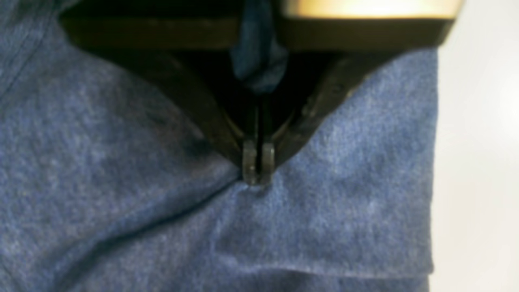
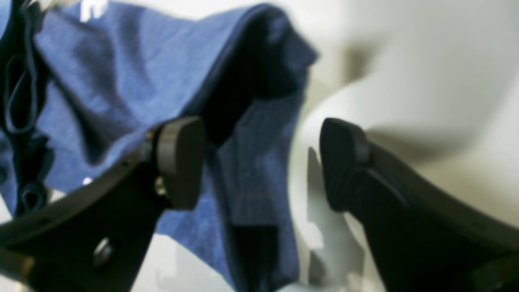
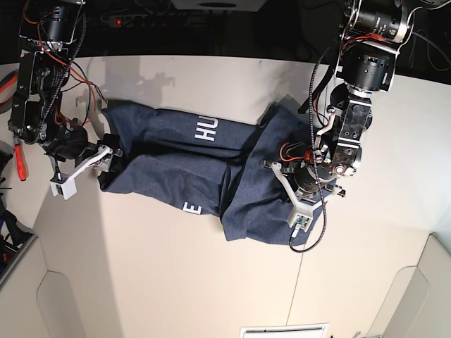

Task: Layout the t-shirt on the table in an organized manner, then fold the t-shirt properly
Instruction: 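Regrasp the collar end of the strip with the right gripper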

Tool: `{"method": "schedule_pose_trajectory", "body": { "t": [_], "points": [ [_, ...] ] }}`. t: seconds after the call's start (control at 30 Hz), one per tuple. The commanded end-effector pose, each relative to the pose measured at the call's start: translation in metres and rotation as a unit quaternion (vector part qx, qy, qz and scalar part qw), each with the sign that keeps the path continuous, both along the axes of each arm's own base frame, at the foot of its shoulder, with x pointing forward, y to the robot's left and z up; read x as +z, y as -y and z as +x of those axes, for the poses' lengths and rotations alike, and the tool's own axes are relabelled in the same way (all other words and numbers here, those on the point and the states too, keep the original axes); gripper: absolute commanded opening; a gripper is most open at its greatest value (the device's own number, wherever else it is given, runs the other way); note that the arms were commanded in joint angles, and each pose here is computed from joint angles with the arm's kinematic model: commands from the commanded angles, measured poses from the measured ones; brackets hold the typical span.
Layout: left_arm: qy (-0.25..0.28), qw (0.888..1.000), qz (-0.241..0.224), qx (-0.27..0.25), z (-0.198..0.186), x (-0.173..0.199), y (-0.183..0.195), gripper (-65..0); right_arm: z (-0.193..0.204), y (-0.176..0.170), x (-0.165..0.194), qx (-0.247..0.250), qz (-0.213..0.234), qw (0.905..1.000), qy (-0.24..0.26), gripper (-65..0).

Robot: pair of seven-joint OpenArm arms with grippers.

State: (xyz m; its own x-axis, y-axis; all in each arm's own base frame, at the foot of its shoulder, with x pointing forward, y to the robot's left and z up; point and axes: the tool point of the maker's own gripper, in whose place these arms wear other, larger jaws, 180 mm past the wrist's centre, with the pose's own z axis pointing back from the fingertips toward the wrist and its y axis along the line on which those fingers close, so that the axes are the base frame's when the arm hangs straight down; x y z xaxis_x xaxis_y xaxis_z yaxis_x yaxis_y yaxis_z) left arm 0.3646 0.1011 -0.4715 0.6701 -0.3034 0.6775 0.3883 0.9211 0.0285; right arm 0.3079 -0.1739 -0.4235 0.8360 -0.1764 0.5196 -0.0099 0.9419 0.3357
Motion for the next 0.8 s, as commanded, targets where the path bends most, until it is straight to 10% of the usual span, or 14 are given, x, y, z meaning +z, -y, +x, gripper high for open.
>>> {"method": "schedule_pose_trajectory", "body": {
  "t": [0.0,0.77],
  "points": [
    [-0.031,0.999,0.012,-0.008,-0.01,-0.009,-0.001,-65.0,0.013,0.002,0.015,0.003,0.001,0.9997,0.025,-21.1],
    [-0.033,0.999,0.012,-0.008,-0.012,-0.01,-0.001,-65.0,-0.02,-0.041,0.018,0.086,0.102,0.9898,0.049,-21.1]
  ]
}}
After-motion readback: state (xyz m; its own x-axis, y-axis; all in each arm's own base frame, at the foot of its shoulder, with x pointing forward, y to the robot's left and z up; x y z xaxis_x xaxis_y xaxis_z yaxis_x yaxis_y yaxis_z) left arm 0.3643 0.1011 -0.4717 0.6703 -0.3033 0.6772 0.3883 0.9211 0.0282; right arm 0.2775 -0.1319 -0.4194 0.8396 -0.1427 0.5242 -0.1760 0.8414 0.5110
